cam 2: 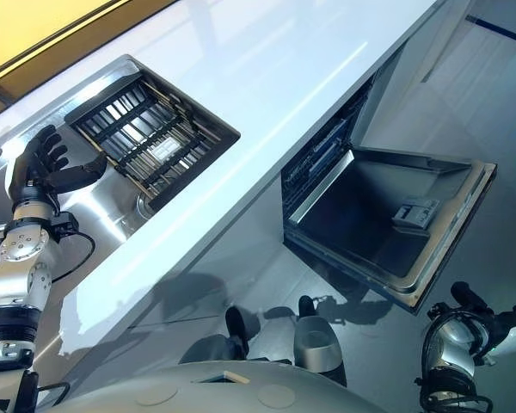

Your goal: Pick up plates and place into dishwasher.

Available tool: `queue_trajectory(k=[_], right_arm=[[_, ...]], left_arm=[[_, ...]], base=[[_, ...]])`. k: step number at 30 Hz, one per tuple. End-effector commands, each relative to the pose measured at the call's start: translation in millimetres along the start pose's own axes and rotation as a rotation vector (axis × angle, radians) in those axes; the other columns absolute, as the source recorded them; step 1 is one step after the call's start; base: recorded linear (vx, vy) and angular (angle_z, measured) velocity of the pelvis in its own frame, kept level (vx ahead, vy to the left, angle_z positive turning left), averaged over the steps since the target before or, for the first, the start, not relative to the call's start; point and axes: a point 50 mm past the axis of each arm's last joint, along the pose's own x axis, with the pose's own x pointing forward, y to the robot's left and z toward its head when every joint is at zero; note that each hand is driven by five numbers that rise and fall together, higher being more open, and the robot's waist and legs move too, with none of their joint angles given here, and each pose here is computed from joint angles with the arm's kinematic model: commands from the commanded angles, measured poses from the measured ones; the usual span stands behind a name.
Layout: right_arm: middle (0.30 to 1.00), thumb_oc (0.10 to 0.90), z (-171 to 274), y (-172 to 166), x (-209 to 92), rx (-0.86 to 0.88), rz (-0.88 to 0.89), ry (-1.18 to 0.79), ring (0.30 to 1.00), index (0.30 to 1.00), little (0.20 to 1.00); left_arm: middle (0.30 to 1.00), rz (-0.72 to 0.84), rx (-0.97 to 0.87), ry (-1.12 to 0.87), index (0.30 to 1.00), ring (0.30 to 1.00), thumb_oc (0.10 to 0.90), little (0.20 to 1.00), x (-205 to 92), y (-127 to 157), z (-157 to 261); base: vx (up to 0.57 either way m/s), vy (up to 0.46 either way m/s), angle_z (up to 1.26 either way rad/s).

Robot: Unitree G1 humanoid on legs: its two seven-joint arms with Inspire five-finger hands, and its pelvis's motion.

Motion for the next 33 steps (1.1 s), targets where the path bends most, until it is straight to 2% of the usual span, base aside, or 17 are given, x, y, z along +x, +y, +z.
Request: queue_trajectory(k=[1,6,9,11,16,19,23,25,26,28,31,32,33], right_arm=[[0.9,0.8,45,3,14,0.287,0.008,-0.064,0.9,0.9,0.9],[0.9,0.8,39,23,11,0.464,0.155,0.054,0.9,0.9,0.9],[0.9,0.8,30,19,19,0.491,0.151,0.13,0.9,0.9,0.9],[0.9,0.8,23,14,27,0.596,0.166,0.234,0.9,0.9,0.9],[0.9,0.8,29,29,26,0.743,0.346,0.29,0.9,0.9,0.9],[0.9,0.8,35,64,0,0.942,0.711,0.324,0.9,0.9,0.9],[0.9,0.8,50,82,-16,1.011,0.971,0.285,0.9,0.9,0.9],[0.9,0.8,69,97,-31,1.043,1.179,0.22,0.9,0.9,0.9],[0.9,0.8,85,109,-47,1.074,1.342,0.173,0.9,0.9,0.9],[0.9,0.8,108,124,-72,1.097,1.572,0.104,0.9,0.9,0.9],[0.9,0.8,124,135,-97,1.078,1.764,0.063,0.9,0.9,0.9],[0.9,0.8,140,144,-122,1.007,1.924,0.001,0.9,0.9,0.9],[0.9,0.8,147,147,-135,0.982,1.989,-0.019,0.9,0.9,0.9]], left_arm=[[0.9,0.055,-0.107,-0.341,0.9,0.9,0.8,0.9,20,2,81],[0.9,0.097,-0.148,-0.427,0.9,0.9,0.8,0.9,30,3,107],[0.9,0.141,-0.145,-0.479,0.9,0.9,0.8,0.9,37,12,124],[0.9,0.198,-0.18,-0.522,0.9,0.9,0.8,0.9,43,23,143],[0.9,0.268,-0.275,-0.555,0.9,0.9,0.8,0.9,50,42,167],[0.9,0.331,-0.348,-0.56,0.9,0.9,0.8,0.9,55,66,181],[0.9,0.356,-0.375,-0.559,0.9,0.9,0.8,0.9,55,77,190],[0.9,0.372,-0.387,-0.557,0.9,0.9,0.8,0.9,56,82,192],[0.9,0.379,-0.397,-0.552,0.9,0.9,0.8,0.9,55,85,192],[0.9,0.386,-0.389,-0.544,0.9,0.9,0.8,0.9,56,89,190],[0.9,0.389,-0.386,-0.535,0.9,0.9,0.8,0.9,58,93,189],[0.9,0.377,-0.389,-0.521,0.9,0.9,0.8,0.9,59,93,189],[0.9,0.373,-0.383,-0.518,0.9,0.9,0.8,0.9,59,92,190]], base=[[-0.24,-0.05,0.04],[-0.16,-0.007,0.13],[-0.06,0.011,0.13],[-0.04,-0.005,0.16],[0.01,-0.004,0.1],[0.04,-0.019,0.06],[0.06,0.001,-0.03],[0.07,0.01,-0.03],[0.09,0.018,-0.02],[0.08,0.024,-0.09],[0.07,0.024,-0.19],[0.09,0.024,-0.12],[0.1,0.019,-0.09]])
